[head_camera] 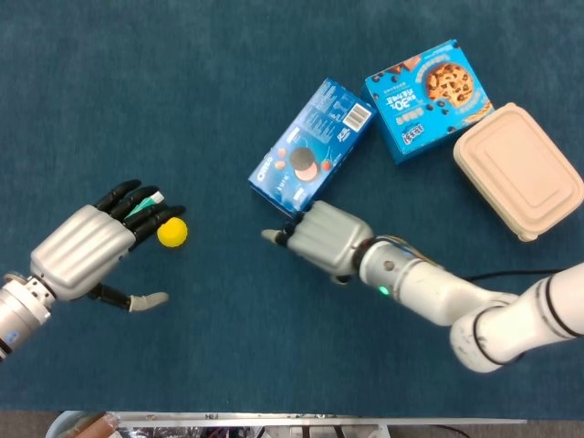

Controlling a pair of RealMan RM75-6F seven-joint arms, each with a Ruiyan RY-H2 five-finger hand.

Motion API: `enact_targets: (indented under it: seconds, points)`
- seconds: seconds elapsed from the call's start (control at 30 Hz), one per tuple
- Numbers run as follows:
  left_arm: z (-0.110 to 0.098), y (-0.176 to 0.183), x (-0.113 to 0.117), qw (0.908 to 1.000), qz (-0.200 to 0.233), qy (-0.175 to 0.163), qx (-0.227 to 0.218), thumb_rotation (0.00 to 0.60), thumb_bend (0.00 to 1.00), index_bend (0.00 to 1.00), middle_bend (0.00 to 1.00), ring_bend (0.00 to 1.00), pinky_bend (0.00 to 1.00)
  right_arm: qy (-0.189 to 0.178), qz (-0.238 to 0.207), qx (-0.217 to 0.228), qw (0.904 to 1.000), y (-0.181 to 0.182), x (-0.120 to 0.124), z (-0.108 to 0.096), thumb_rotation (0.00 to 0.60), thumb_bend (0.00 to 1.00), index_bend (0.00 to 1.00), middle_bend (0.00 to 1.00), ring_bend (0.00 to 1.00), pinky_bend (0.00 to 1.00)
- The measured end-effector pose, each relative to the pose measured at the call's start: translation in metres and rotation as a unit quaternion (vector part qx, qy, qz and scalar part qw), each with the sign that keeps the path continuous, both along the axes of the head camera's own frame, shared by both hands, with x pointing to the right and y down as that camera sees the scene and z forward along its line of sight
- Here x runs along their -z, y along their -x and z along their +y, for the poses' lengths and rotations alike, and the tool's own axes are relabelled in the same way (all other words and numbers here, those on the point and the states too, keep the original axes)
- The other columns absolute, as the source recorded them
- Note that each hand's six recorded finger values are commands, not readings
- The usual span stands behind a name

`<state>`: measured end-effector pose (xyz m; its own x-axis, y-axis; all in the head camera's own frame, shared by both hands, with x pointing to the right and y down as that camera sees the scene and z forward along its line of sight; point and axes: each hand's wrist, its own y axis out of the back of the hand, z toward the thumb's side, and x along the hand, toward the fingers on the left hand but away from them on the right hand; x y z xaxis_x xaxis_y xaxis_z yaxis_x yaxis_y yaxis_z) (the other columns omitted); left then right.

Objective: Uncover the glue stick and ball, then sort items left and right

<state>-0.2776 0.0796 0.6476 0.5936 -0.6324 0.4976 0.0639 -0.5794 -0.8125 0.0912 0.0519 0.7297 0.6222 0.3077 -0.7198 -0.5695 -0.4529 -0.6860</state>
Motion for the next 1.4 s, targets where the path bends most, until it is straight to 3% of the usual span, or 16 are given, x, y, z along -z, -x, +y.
enact_targets:
  seconds: [0.2,0.63,1.1,1.4]
  points:
    - [0.001,0.001,0.002,1.0,0.0,0.0,0.001,0.224,0.17,0.22,0.17,0.0,0.04,-0.011,-0.008,0.001,0.9999,0.009,0.006,-0.001,0.6,0.16,0.06,0.27,0.15,0.28]
    - [0.006,-0.003,0.003,1.0,0.001,0.003,-0.006,0.225,0.17,0.22,0.17,0.0,0.04,-0.03,0.024,-0.011,0.9992,-0.016,0.002,-0.015,0.6,0.16,0.06,0.27,0.15,0.27]
    - [0.005,-0.002,0.005,1.0,-0.002,0.0,-0.003,0.224,0.17,0.22,0.17,0.0,0.04,-0.058,0.019,-0.048,0.997,-0.003,-0.003,-0.039,0.6,0.15,0.06,0.27,0.15,0.25]
    - [0.006,0.0,0.007,1.0,-0.005,-0.001,-0.001,0.222,0.17,0.22,0.17,0.0,0.04,-0.037,0.008,-0.026,0.999,-0.008,0.009,-0.024,0.6,0.15,0.06,0.27,0.15,0.25]
